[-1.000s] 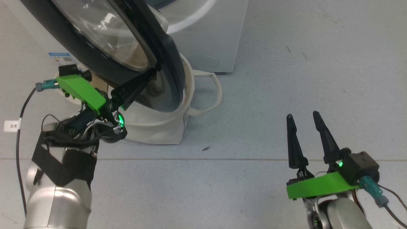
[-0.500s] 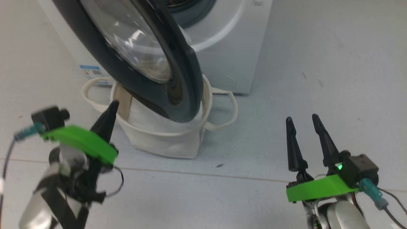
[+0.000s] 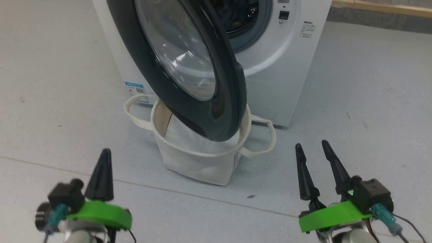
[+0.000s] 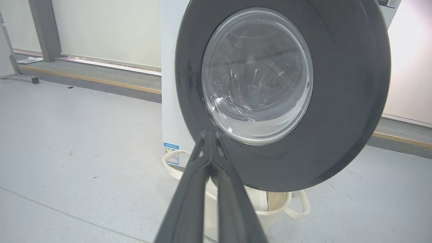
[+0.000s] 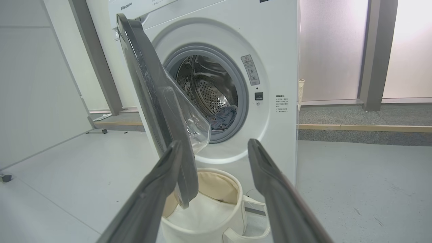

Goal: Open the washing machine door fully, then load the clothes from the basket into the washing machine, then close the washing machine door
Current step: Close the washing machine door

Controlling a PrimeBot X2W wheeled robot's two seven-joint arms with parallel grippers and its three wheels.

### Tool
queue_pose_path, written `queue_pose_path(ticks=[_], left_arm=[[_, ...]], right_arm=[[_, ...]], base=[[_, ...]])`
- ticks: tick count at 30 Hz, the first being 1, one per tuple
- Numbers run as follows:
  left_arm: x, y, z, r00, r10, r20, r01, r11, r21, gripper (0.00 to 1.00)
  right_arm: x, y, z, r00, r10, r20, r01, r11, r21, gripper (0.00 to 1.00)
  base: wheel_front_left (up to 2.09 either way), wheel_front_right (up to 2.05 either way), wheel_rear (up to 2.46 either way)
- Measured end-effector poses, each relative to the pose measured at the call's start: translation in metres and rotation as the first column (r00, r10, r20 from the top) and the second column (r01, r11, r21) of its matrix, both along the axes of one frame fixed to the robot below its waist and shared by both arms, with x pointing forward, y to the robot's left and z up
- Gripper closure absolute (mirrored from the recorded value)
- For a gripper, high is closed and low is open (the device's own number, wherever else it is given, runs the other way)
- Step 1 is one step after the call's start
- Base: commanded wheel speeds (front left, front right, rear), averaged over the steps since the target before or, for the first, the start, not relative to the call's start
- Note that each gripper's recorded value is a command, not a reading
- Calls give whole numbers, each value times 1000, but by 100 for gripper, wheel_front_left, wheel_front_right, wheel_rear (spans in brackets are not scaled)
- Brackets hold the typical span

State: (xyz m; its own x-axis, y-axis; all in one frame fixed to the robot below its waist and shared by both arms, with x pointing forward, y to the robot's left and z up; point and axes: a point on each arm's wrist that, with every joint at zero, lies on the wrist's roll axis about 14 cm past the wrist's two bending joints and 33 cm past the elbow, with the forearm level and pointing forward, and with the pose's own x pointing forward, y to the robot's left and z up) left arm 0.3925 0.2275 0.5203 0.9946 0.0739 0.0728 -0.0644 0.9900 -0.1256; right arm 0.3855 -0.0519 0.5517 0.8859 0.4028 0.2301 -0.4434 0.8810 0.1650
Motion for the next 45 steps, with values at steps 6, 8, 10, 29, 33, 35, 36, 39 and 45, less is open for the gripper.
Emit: queue_pose_path(ticks=[6, 8, 10, 29, 33, 35, 36, 39, 45], left_arm=[[-29, -8, -21, 999, 9, -46, -7, 999, 34, 0], [-32, -7, -18, 999, 17, -31, -16, 999, 37, 0], [-32, -6, -14, 1000, 17, -18, -16, 999, 42, 0], [-32, -14, -14, 1000, -18, -19, 20, 995, 99, 0], [-34, -13, -15, 1000, -17, -19, 19, 994, 104, 0], [-35, -13, -15, 1000, -14, -21, 16, 994, 107, 0], [-36, -13, -16, 1000, -18, -23, 20, 994, 108, 0], [-38, -10, -19, 999, -8, -32, 11, 994, 107, 0], [-44, -4, -26, 998, 14, -57, -7, 993, 120, 0]], right_arm=[[-7, 3, -6, 1000, 10, -20, -11, 1000, -8, 0], [-9, 4, -10, 999, 14, -30, -15, 1000, -11, 0], [-9, 6, -10, 999, 19, -31, -20, 1000, -11, 0], [-7, 9, -16, 998, 30, -51, -30, 1000, -6, 0], [-8, 11, -15, 998, 36, -52, -36, 999, 2, 0], [-9, 14, -18, 997, 45, -60, -45, 999, -5, 0], [-9, 15, -19, 997, 49, -62, -49, 999, -7, 0], [-8, 16, -16, 998, 49, -49, -50, 999, -15, 0], [-7, 31, -11, 995, 94, -29, -95, 995, -25, 0]], base=[[0, 0, 0], [0, 0, 0], [0, 0, 0], [0, 0, 0], [0, 0, 0], [0, 0, 0], [0, 0, 0], [0, 0, 0], [0, 0, 0]])
